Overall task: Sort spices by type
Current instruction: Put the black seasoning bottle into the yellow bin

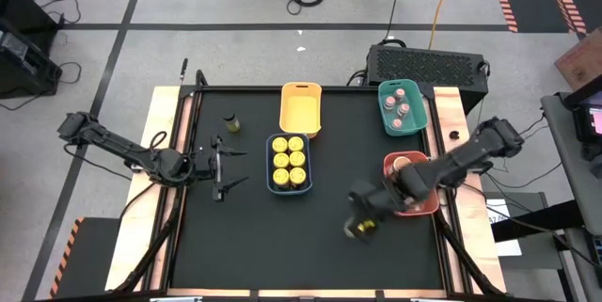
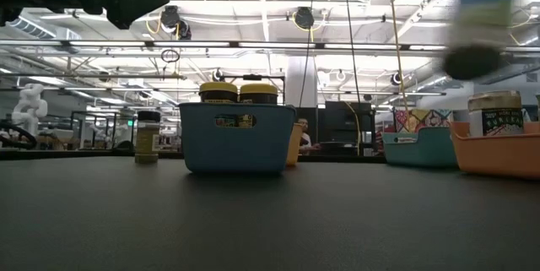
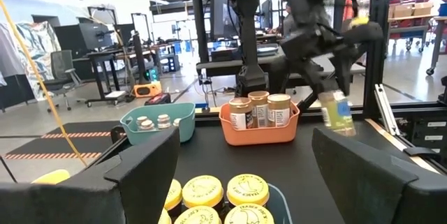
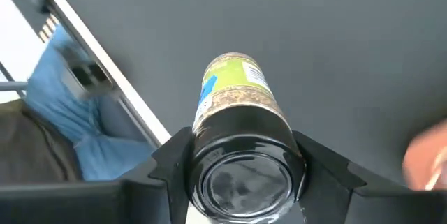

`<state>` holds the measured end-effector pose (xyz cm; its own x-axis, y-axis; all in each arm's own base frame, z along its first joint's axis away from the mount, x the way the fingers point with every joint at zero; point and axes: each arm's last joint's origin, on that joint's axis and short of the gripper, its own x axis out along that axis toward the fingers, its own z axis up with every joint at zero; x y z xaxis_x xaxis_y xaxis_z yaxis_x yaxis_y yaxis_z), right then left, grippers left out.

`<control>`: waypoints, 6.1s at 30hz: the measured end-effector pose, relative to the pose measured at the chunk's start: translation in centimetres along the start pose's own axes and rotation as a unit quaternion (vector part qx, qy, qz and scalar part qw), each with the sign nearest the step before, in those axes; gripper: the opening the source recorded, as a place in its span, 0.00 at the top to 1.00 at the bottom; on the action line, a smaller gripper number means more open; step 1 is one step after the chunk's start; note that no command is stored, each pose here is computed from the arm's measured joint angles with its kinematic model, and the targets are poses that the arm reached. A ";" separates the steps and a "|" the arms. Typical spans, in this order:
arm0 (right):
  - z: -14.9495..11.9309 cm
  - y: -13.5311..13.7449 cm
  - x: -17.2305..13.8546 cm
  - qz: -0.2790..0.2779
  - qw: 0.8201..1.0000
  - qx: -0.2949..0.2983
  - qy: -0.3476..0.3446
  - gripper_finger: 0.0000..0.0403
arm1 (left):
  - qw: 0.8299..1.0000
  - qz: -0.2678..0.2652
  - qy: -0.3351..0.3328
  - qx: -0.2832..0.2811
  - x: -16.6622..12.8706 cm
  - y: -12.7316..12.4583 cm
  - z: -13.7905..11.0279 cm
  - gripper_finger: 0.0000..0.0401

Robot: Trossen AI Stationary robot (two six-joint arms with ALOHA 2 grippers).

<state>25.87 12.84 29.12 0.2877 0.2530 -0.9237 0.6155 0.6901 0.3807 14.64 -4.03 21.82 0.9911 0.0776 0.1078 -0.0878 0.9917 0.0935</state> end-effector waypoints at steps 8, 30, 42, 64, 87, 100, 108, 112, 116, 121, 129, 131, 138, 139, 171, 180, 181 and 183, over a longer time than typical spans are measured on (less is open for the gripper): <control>9.2 -0.4 -5.9 -0.050 0.991 -0.087 -0.085 0.55 | 1.000 0.001 -0.002 0.010 0.0 0.0 0.0 0.18; 31.0 -12.5 -7.3 -0.168 0.951 -0.229 -0.124 0.52 | 0.987 0.055 0.116 0.094 0.3 1.8 -2.4 0.18; 35.6 -17.3 -2.7 -0.201 0.928 -0.296 -0.107 0.52 | 0.971 0.142 0.185 0.054 0.3 4.5 -3.9 0.18; 36.5 -19.0 -0.4 -0.258 0.907 -0.329 -0.057 0.51 | 0.962 0.233 0.110 0.092 1.4 7.0 0.2 0.18; 36.2 -19.0 -0.3 -0.256 0.906 -0.334 -0.041 0.35 | 0.960 0.231 0.111 0.112 1.4 7.1 0.5 0.18; 36.4 -18.3 -1.8 -0.305 0.884 -0.350 -0.060 0.30 | 0.960 0.230 0.111 0.113 1.4 7.1 0.5 0.18; 36.5 -15.9 -4.9 -0.339 0.860 -0.358 -0.129 0.30 | 0.959 0.232 0.113 0.113 1.4 7.1 0.5 0.18; 36.0 -14.1 -5.5 -0.332 0.854 -0.369 -0.155 0.30 | 0.957 0.232 0.129 0.118 1.4 7.1 0.2 0.18; 35.5 -11.9 -5.1 -0.325 0.845 -0.388 -0.170 0.30 | 0.954 0.233 0.141 0.121 1.2 7.1 0.0 0.18; 34.7 -9.2 -4.1 -0.291 0.839 -0.423 -0.182 0.30 | 0.938 0.262 0.205 0.099 0.6 7.2 0.1 0.18; 34.7 -6.3 -3.7 -0.160 0.827 -0.480 -0.244 0.30 | 0.912 0.294 0.286 0.019 -0.1 7.4 0.9 0.18; 34.8 -6.0 -3.8 -0.137 0.821 -0.489 -0.260 0.30 | 0.908 0.295 0.296 0.016 -0.3 7.4 0.7 0.18; 35.2 -5.5 -4.1 -0.106 0.810 -0.498 -0.291 0.30 | 0.888 0.351 0.298 -0.010 -0.7 8.5 0.5 0.18; 35.2 -5.5 -4.1 -0.106 0.809 -0.497 -0.294 0.30 | 0.884 0.361 0.297 -0.018 -0.7 8.7 0.4 0.18; 35.6 -5.2 -4.4 -0.089 0.804 -0.492 -0.320 0.30 | 0.826 0.424 0.364 -0.073 -0.6 12.8 -3.6 0.18; 35.6 -5.2 -4.4 -0.089 0.805 -0.492 -0.320 0.30 | 0.803 0.433 0.404 -0.073 0.4 14.5 -5.9 0.18; 35.6 -5.2 -4.4 -0.089 0.805 -0.492 -0.320 0.30 | 0.805 0.427 0.406 -0.076 0.6 14.7 -6.1 0.18; 35.6 -5.2 -4.4 -0.089 0.805 -0.492 -0.320 0.30 | 0.811 0.408 0.410 -0.084 0.9 15.0 -6.6 0.18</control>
<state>47.51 -15.98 32.72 0.7720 -0.0924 -0.6288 -0.1004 0.9592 -0.2643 14.87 11.59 16.80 0.3488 0.6898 -0.6344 -0.8019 0.5700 0.1789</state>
